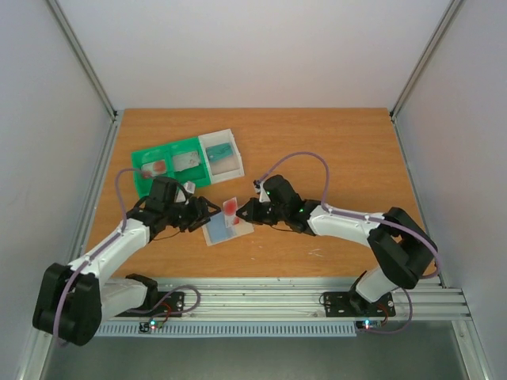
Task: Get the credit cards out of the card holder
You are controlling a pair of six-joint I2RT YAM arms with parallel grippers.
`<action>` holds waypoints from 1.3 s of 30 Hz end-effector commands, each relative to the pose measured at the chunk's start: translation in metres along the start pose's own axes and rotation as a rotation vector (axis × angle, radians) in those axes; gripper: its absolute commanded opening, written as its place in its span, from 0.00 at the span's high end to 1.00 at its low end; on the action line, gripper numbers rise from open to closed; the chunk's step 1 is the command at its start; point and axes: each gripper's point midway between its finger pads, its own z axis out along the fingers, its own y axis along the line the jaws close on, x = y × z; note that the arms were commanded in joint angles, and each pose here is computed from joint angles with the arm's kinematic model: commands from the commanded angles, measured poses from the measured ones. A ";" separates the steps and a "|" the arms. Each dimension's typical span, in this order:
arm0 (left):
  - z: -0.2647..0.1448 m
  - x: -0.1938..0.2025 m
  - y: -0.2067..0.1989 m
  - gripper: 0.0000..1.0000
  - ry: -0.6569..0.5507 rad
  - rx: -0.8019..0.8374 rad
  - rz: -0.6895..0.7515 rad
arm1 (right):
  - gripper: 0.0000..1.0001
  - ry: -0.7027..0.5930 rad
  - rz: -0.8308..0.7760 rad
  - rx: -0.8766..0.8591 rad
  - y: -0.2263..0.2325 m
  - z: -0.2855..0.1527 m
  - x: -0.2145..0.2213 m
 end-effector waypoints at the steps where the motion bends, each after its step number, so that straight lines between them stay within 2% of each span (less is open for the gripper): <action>1: -0.018 0.001 -0.043 0.39 0.005 0.150 0.000 | 0.99 -0.086 0.017 -0.136 0.034 -0.022 -0.015; 6: -0.031 0.003 -0.062 0.34 -0.008 0.225 -0.004 | 0.99 -0.159 0.024 -0.244 0.058 -0.047 -0.022; 11: -0.044 0.004 -0.092 0.38 -0.002 0.376 0.005 | 0.99 -0.203 0.010 -0.350 0.080 -0.068 -0.025; 17: -0.060 0.003 -0.118 0.60 -0.018 0.500 0.024 | 0.99 -0.176 0.022 -0.440 0.094 -0.070 -0.021; 23: -0.062 0.005 -0.124 0.98 -0.006 0.532 0.054 | 0.99 -0.161 0.020 -0.448 0.090 -0.067 -0.016; 27: -0.065 0.006 -0.131 1.00 0.007 0.558 0.083 | 0.94 -0.147 -0.031 -0.437 0.093 -0.073 -0.011; 30: -0.068 0.009 -0.137 0.99 0.029 0.575 0.116 | 0.76 -0.132 -0.101 -0.397 0.094 -0.082 -0.006; 33: -0.071 0.017 -0.143 1.00 0.081 0.585 0.162 | 0.65 -0.111 -0.199 -0.315 0.093 -0.097 -0.004; 39: -0.070 0.031 -0.143 1.00 0.168 0.566 0.242 | 0.60 -0.036 -0.390 -0.120 0.093 -0.137 0.001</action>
